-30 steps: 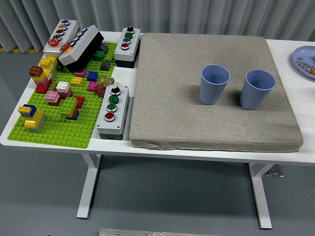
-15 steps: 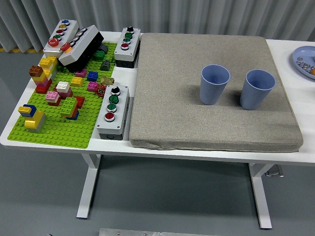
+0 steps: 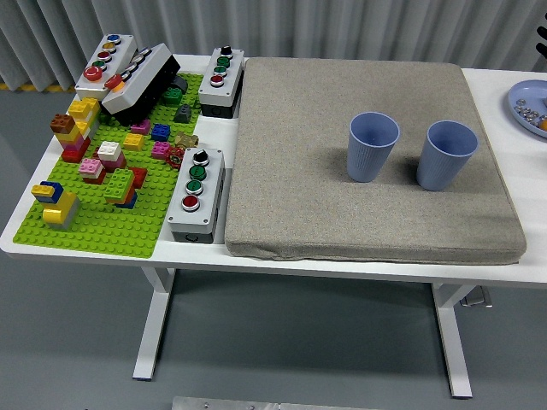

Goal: Pick cup pour cup place

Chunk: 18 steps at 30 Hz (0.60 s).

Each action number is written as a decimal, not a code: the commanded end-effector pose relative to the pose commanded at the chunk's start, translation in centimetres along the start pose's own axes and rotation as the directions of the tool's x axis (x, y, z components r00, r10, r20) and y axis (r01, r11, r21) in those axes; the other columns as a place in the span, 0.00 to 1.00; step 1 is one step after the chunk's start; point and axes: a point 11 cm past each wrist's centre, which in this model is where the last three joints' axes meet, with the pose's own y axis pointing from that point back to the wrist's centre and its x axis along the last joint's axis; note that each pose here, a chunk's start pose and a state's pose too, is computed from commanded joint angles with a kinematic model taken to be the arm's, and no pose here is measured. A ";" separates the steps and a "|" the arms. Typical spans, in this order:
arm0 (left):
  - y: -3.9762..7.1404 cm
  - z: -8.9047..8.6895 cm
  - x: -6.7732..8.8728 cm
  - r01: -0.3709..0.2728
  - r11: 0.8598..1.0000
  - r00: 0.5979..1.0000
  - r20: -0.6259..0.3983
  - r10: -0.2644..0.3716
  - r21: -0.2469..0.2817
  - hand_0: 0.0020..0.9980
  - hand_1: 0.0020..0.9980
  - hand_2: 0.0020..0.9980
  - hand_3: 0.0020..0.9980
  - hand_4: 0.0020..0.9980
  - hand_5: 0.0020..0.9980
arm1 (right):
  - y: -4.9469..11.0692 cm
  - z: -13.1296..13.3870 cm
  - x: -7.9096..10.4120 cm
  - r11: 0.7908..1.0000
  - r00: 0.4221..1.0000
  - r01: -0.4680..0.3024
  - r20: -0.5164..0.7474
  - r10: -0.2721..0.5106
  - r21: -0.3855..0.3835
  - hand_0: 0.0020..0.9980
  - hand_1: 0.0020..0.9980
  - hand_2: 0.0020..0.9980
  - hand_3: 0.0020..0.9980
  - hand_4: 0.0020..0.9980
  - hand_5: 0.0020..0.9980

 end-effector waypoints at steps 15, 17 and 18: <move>0.0 -0.8 0.2 0.002 1.000 1.000 0.003 -0.002 0.017 0.81 0.77 0.83 0.76 0.54 1.00 | 0.4 1.1 0.0 1.000 1.000 0.002 -0.005 -0.002 -0.022 0.96 0.85 0.84 0.81 0.75 1.00; 0.1 -0.9 0.3 0.001 1.000 1.000 0.004 -0.001 0.019 0.81 0.77 0.83 0.76 0.54 1.00 | 0.5 1.2 0.0 1.000 1.000 0.003 -0.006 -0.003 -0.024 0.96 0.85 0.84 0.81 0.75 1.00; 0.1 -0.9 0.3 0.001 1.000 1.000 0.004 -0.001 0.019 0.81 0.77 0.83 0.76 0.54 1.00 | 0.5 1.2 0.0 1.000 1.000 0.003 -0.006 -0.003 -0.024 0.96 0.85 0.84 0.81 0.75 1.00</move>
